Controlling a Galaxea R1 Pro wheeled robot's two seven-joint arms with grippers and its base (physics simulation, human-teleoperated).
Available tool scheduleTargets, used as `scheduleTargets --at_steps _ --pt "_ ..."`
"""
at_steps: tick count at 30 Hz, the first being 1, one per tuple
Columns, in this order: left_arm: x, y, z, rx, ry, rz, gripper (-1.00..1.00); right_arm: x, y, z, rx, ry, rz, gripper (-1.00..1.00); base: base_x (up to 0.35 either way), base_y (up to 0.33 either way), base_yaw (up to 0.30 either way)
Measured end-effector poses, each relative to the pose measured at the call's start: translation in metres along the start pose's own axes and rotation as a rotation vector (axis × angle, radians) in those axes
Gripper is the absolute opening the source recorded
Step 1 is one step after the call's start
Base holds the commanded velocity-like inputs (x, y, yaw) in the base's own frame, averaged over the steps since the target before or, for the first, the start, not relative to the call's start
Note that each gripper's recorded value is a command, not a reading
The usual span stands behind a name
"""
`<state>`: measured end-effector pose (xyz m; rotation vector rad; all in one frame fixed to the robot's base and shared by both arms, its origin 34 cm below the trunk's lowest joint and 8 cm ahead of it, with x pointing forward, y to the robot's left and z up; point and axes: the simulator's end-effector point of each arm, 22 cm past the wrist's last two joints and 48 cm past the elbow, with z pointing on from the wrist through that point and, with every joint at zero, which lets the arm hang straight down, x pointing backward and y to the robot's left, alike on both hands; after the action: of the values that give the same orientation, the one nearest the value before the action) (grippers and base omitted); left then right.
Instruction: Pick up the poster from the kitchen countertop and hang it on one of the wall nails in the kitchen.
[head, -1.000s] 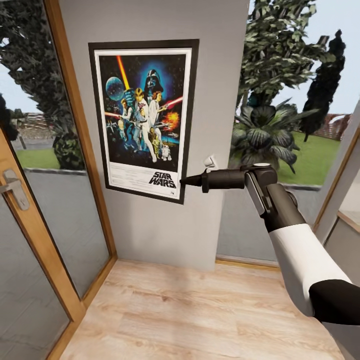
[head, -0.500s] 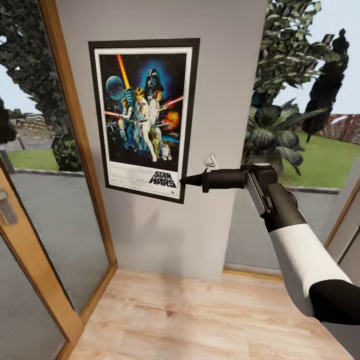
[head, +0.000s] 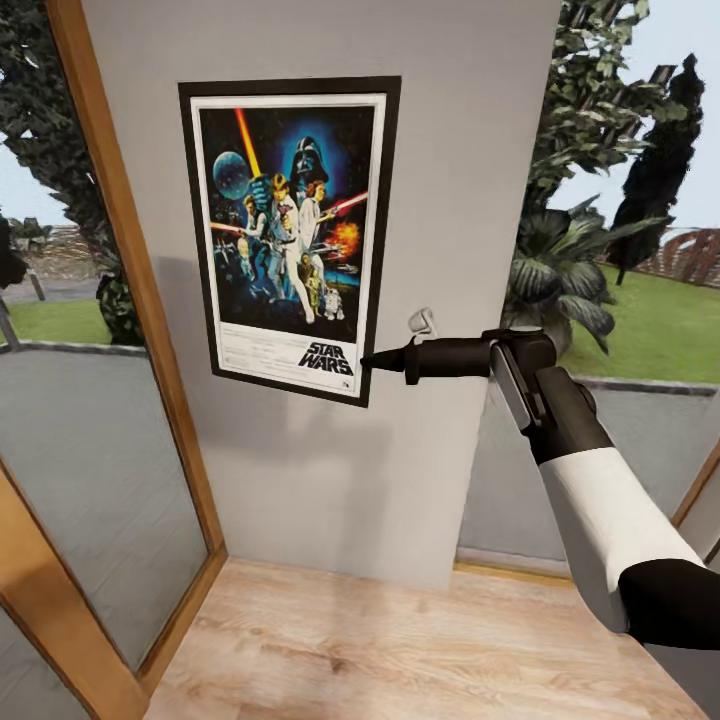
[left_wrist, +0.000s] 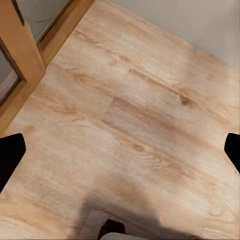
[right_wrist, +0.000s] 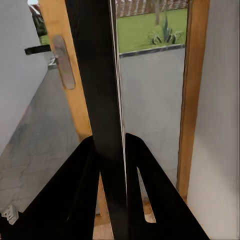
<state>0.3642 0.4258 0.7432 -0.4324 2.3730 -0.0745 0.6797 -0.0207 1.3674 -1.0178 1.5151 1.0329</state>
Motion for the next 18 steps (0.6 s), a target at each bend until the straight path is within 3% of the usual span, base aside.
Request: scheduleTargets --at_steps 11,18 --pt "0.0 0.0 0.0 0.0 0.0 0.0 1.0 -0.0003 0.0002 -0.0001 0.0 0.0 -0.001 -1.0 0.336 0.0 0.0" --pt "-0.0002 0.0 0.0004 0.0 0.0 0.0 1.0 0.0003 -0.0007 0.0002 0.0 0.0 0.0 -1.0 0.107 0.0 0.0"
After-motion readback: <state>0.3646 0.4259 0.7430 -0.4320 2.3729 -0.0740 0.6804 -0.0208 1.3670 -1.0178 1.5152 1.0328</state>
